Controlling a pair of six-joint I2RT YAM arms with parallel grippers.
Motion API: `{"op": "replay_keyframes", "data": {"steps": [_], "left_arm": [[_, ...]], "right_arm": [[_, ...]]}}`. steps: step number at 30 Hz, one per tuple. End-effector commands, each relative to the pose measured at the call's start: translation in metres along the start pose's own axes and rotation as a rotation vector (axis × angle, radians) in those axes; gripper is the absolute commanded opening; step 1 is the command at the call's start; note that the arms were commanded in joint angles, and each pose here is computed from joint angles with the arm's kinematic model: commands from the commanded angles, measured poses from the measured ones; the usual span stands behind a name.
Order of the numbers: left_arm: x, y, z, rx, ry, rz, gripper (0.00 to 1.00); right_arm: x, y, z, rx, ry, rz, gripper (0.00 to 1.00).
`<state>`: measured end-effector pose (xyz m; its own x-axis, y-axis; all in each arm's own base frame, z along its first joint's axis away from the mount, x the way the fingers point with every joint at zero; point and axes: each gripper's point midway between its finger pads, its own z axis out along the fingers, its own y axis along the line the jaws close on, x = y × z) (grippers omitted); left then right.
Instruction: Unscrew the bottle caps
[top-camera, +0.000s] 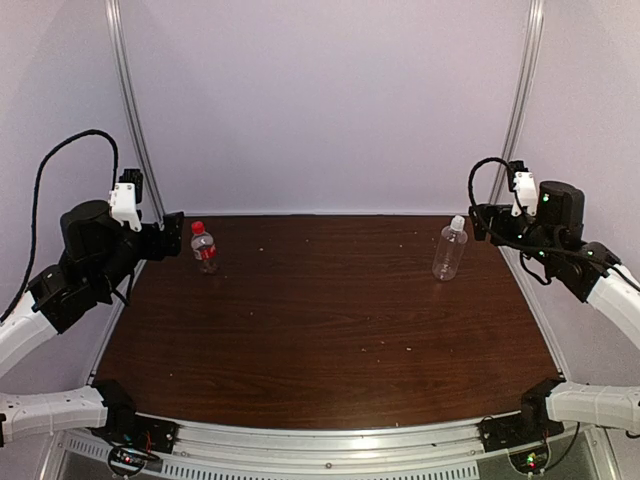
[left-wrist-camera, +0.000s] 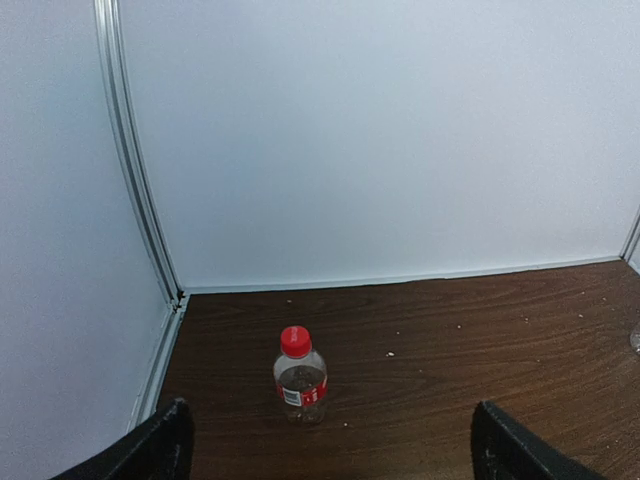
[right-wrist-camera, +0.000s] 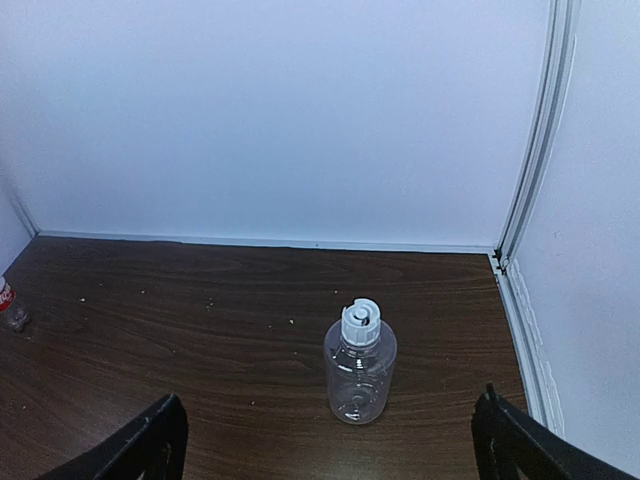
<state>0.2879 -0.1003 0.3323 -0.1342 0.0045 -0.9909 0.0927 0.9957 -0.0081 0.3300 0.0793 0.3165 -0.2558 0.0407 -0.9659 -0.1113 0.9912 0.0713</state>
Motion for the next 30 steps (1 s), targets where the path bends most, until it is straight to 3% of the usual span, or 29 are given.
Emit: {"op": "replay_keyframes", "data": {"steps": [1, 15, 30], "left_arm": [[-0.01, 0.001, -0.002, -0.007, -0.035, -0.015, 0.98], [-0.012, 0.001, -0.003, -0.004, -0.017, -0.026, 0.98], [0.006, -0.028, 0.02, 0.078, 0.151, 0.093, 0.98]], "right_arm": [[-0.011, -0.001, -0.007, 0.007, -0.024, -0.007, 1.0], [-0.011, -0.004, -0.011, 0.025, -0.007, -0.005, 1.0], [-0.015, -0.014, -0.013, 0.097, 0.089, -0.03, 1.0]]}}
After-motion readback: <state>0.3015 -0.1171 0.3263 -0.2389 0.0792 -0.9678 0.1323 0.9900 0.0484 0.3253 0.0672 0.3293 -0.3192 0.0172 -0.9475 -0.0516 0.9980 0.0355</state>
